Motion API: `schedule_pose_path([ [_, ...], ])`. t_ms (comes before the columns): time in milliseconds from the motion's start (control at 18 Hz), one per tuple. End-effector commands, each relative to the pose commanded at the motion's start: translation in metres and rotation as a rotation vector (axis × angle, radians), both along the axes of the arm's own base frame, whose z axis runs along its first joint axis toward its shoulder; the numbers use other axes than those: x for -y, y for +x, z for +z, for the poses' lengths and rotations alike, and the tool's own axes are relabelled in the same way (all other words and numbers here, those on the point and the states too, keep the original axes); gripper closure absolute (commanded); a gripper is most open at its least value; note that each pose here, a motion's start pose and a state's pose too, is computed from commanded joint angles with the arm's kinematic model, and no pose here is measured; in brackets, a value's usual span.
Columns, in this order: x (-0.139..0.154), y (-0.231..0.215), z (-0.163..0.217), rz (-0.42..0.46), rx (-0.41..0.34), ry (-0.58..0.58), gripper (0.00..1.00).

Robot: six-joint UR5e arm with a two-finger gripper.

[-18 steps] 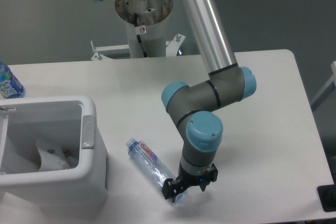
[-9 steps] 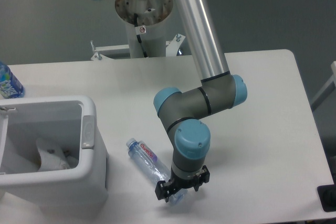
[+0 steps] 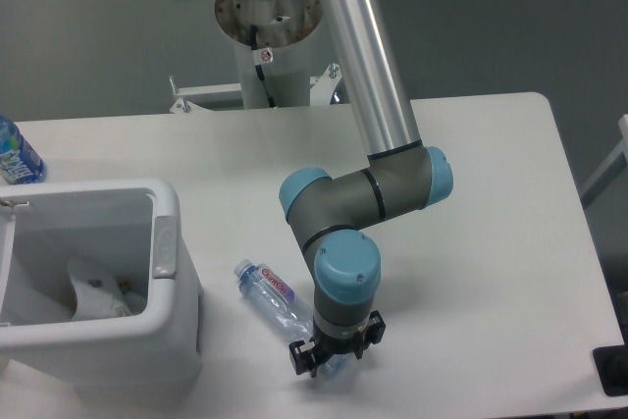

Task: Place the trash in the trash can

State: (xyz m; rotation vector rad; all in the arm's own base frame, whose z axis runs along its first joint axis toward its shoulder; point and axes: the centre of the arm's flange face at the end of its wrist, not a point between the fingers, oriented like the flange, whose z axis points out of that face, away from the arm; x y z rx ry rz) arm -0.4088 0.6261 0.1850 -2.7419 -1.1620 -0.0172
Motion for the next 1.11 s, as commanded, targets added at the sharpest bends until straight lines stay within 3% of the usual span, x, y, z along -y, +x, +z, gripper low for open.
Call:
schedule_pose_path([
  [389, 0.001, 0.002, 0.007, -0.003, 0.002, 0.011, 0.41],
  [1111, 0.0, 0.003, 0.022, -0.015, -0.014, 0.026, 0.45],
])
